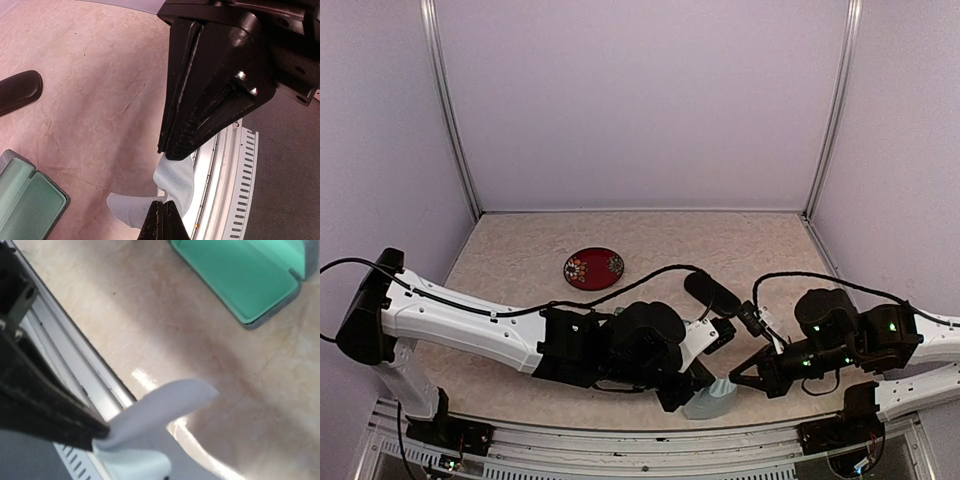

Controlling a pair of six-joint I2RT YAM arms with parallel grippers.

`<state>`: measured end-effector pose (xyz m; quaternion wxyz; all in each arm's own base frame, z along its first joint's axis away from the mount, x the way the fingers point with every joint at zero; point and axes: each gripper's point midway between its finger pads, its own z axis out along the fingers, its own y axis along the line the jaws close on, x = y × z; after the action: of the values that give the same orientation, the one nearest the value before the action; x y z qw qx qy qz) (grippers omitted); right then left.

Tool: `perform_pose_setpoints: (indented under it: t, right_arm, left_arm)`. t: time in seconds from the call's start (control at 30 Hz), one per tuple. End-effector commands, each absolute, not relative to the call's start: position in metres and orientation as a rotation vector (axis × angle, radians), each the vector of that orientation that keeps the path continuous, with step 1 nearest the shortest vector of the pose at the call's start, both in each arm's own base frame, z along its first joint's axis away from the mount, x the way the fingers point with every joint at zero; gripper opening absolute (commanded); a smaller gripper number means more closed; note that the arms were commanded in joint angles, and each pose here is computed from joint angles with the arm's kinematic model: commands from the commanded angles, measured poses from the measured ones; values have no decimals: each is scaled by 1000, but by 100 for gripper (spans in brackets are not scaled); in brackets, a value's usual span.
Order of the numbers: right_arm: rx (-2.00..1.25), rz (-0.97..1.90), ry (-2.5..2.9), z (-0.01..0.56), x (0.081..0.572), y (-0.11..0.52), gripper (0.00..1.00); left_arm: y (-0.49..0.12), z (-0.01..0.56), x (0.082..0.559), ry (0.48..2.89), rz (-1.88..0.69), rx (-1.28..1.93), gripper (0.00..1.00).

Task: Organize the sunglasses
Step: Pick up the corner of the glasses cleaning cloth from the center of the board, then fold the glasses cleaning cloth at the center of the board.

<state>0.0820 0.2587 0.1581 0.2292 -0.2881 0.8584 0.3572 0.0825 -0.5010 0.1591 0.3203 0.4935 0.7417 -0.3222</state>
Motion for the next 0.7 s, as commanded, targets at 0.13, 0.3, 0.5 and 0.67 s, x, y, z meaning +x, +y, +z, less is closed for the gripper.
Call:
perform_pose_setpoints:
  t: [0.13, 0.3, 0.5, 0.67]
  right_arm:
    - [-708, 936, 2358, 157, 91, 252, 0]
    - [-654, 895, 2388, 151, 95, 245, 0]
    - [-630, 796, 2449, 137, 101, 241, 0]
    - [-540, 669, 2479, 130, 113, 229, 0]
  left_arm:
    - [-501, 140, 103, 2014, -783, 1301, 0]
    - [-500, 135, 107, 2042, -763, 1297, 0]
    - [-499, 130, 116, 2066, -745, 1277, 0]
    - [-505, 125, 125, 2066, -747, 1272, 0]
